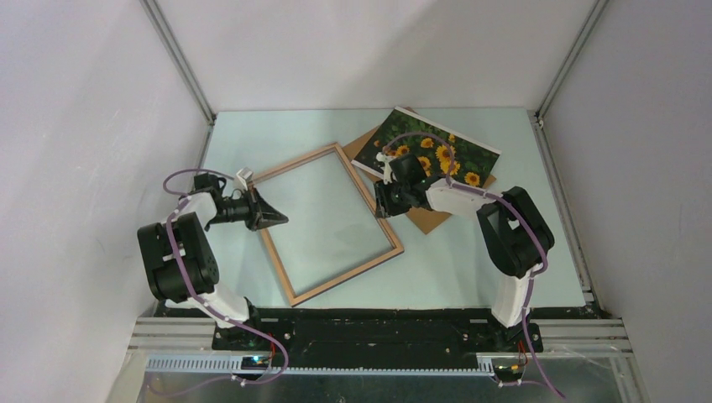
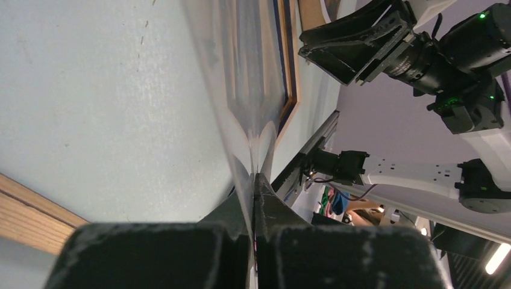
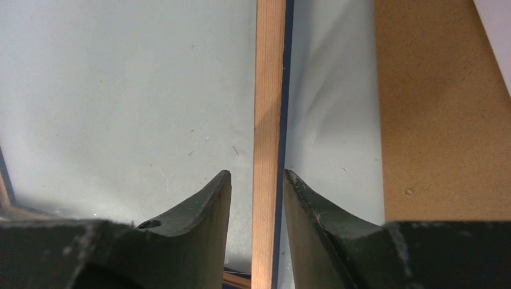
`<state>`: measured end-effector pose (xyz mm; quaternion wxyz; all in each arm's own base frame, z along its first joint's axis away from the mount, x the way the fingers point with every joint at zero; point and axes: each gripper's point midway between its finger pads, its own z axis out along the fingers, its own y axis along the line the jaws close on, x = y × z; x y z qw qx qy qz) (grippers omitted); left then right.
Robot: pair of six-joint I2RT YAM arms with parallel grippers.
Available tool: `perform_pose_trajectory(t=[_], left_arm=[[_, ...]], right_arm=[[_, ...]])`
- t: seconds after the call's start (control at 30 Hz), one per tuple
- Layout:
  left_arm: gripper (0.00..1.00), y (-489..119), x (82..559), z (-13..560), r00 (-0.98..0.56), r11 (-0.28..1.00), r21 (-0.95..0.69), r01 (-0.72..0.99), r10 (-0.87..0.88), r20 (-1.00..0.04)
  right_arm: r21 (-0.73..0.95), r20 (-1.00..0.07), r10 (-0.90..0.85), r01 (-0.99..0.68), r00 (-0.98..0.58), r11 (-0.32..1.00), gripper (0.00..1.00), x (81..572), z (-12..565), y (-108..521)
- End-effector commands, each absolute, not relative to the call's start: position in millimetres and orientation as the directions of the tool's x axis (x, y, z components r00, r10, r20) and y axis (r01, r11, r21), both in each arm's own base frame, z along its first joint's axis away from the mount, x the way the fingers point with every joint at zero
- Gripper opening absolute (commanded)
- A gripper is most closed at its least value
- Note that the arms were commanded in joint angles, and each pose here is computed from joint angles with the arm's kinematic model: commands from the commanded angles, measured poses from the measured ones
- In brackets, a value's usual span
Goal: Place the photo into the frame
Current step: Place the photo frame item in the photo frame.
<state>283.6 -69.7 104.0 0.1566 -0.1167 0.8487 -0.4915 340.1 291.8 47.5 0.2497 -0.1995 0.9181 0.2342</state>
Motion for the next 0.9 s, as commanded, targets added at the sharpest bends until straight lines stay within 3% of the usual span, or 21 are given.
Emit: perform_pose_trajectory(t=[0.0,0.37,0.87], left_arm=[[0.00,-72.2,288.6,125.1,-0.915,0.441,-0.898,-0.002,-0.363,-0.176],[0.00,-73.8,289.3,126.6,-0.920,0.342,-0.939,-0.050,-0.381,-0.090],[0.00,-76.0,289.2,126.2,-0.925,0.296,-0.954,-0.056,-0.375,-0.062]], right_arm=[[0.332,-0.625,-0.236,-0.527,-0.744,0.783,0.43,350.1,71.5,295.5],[0.342,-0.635,-0.245,-0.551,-0.733,0.761,0.46,350.4,76.3,295.4],[0.329,-0.646,-0.246,-0.555,-0.722,0.764,0.45,353.7,79.4,292.1]])
